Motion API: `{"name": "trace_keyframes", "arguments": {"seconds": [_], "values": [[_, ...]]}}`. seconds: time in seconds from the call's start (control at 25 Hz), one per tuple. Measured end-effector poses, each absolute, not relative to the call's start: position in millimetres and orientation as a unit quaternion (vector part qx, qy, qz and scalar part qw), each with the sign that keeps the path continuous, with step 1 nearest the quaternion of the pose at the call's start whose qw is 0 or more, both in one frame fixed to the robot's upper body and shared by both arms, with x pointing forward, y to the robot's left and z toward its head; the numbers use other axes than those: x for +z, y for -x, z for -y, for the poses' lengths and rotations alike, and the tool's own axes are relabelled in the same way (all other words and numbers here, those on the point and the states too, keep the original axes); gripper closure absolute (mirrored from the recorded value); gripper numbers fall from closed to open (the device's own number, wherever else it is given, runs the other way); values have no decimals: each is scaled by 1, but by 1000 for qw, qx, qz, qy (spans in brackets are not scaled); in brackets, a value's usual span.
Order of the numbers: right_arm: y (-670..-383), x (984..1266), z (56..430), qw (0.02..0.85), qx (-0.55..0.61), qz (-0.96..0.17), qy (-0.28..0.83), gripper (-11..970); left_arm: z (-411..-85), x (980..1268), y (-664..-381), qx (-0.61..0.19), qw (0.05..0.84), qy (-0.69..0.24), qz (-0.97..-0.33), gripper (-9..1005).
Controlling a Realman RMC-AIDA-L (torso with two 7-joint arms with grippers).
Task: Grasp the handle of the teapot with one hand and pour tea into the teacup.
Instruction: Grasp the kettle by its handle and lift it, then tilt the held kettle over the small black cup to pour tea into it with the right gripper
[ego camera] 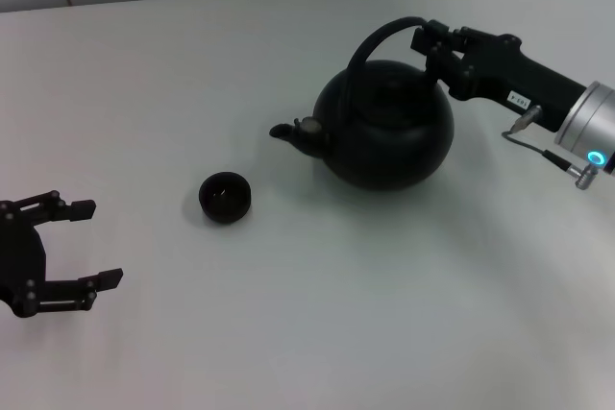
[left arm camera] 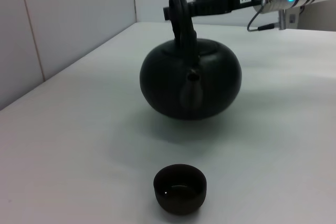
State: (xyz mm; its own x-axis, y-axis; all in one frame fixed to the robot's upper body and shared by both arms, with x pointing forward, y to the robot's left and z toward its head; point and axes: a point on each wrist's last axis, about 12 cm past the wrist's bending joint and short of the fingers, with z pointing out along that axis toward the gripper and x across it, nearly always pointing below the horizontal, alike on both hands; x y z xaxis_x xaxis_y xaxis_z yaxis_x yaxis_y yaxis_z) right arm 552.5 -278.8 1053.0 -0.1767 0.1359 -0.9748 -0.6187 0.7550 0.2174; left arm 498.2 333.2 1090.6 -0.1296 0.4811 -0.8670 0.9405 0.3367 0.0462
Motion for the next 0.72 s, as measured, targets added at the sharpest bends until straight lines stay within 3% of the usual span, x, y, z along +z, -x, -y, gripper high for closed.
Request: {"name": "trace_keyframes", "arguments": {"seconds": [0.72], "values": [[-572,1076,270,618,279,-687,260,778,-334,1089,-496,-273,419,-504,-704,125]]}}
